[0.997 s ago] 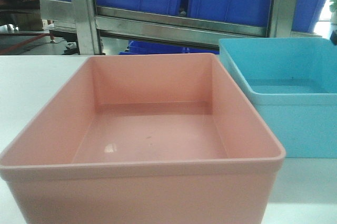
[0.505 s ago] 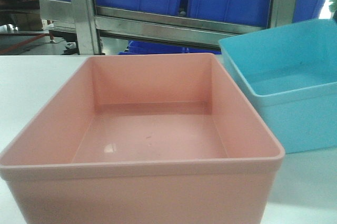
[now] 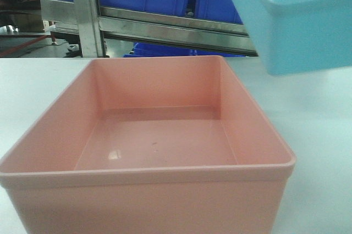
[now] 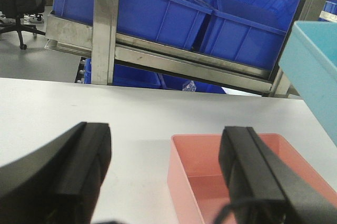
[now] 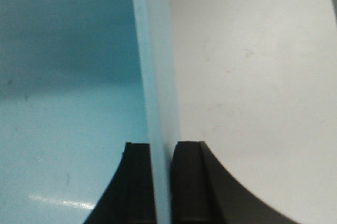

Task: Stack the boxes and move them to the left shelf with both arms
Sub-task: 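Lift the light-blue bin with the right gripper and place it onto the pink bin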

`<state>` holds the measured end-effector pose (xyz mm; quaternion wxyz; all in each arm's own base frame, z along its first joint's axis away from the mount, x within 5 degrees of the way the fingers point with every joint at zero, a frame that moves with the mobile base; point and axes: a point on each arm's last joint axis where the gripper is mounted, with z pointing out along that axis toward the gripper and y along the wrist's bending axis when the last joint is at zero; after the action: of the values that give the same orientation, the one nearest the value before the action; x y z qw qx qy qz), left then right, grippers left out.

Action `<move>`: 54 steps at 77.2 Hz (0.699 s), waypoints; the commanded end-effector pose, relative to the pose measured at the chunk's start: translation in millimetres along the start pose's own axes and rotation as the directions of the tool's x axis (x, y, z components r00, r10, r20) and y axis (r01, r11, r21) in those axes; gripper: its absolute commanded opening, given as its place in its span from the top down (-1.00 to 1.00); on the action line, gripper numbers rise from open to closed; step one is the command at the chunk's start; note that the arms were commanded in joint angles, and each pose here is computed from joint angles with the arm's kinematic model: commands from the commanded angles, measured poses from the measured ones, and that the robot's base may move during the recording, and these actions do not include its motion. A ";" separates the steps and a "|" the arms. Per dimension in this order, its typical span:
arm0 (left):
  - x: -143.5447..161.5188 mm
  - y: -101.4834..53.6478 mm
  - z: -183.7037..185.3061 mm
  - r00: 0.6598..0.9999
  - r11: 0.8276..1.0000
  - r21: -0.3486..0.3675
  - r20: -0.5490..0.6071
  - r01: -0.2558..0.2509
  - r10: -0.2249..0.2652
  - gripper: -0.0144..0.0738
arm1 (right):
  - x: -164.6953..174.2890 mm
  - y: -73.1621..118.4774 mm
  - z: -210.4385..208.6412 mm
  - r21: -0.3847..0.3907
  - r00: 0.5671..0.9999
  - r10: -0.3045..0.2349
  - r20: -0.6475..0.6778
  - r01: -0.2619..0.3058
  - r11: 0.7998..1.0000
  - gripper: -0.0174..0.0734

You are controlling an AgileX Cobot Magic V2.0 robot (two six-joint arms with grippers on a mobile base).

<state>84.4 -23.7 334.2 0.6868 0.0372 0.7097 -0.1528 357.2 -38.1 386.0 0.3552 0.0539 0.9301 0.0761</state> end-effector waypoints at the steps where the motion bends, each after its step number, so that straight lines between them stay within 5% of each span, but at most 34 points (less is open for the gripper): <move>1: -15.3 -0.6 -1.1 0.996 1.000 -0.006 0.095 0.004 -0.003 -0.13 | -8.5 28.3 -44.5 -0.101 0.991 0.067 0.119 -0.055 0.993 0.49; 22: -15.3 -0.6 -1.1 0.996 1.000 -0.006 0.095 0.004 -0.003 -0.13 | 23.4 107.7 -39.7 -0.197 0.993 0.093 -0.067 -0.105 0.975 0.49; 37: -15.3 -0.6 -1.1 0.996 1.000 -0.006 0.095 0.004 -0.003 -0.13 | 53.5 159.4 -27.1 -0.216 0.995 0.039 -0.092 -0.058 0.975 0.49; 54: -15.3 -0.6 -1.1 0.996 1.000 -0.006 0.095 0.004 -0.003 -0.13 | 81.7 182.3 -9.9 -0.254 0.991 0.024 -0.130 -0.057 0.965 0.49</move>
<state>84.4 -23.7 334.2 0.6868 0.0372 0.7097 -0.1528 306.2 149.6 346.7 0.2331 0.0109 0.9593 0.1589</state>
